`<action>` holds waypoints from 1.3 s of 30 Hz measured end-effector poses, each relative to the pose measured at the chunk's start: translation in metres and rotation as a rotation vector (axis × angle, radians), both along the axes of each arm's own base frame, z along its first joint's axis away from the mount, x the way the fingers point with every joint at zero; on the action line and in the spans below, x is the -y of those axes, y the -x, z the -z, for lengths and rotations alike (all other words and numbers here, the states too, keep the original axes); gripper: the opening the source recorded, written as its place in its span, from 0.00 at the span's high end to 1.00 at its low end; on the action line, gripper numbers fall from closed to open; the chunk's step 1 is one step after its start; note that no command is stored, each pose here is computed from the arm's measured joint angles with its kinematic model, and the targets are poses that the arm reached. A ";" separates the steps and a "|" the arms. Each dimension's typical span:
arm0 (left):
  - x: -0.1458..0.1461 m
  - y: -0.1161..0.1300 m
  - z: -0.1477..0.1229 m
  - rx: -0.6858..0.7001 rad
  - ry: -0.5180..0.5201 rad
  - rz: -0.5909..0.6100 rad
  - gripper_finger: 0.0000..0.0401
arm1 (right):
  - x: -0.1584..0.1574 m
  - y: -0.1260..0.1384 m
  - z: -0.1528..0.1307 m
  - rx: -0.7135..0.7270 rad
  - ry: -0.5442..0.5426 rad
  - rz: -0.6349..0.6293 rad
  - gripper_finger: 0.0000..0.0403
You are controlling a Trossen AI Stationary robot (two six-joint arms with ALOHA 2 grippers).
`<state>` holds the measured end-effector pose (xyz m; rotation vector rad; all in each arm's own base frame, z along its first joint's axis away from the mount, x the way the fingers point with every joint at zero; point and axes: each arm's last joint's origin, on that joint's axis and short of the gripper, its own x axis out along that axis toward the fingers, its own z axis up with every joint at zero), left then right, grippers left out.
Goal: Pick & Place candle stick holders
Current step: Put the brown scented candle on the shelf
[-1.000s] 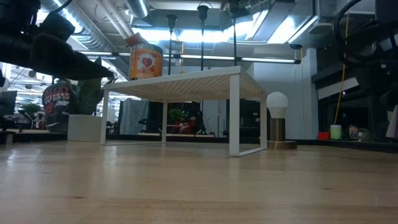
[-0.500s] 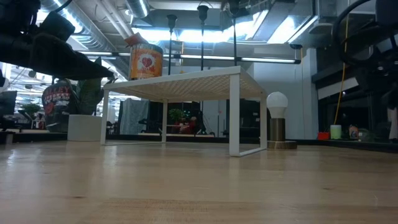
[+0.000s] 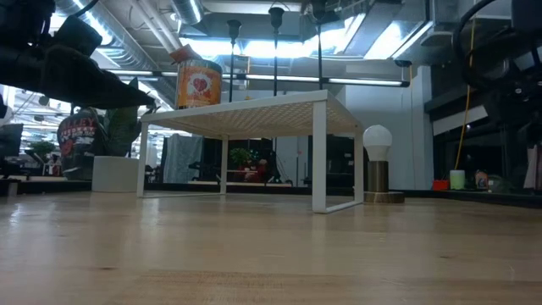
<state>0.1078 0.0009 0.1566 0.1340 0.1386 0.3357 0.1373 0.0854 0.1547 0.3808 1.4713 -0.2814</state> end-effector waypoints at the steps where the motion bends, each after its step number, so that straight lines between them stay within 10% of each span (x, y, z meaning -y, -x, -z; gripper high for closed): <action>1: 0.000 0.000 0.000 0.000 0.000 0.000 0.00 | 0.000 0.000 0.000 0.004 0.000 0.000 0.12; 39: 0.000 0.000 0.000 0.000 0.000 0.000 0.00 | 0.014 -0.064 -0.105 0.384 0.056 -0.112 0.12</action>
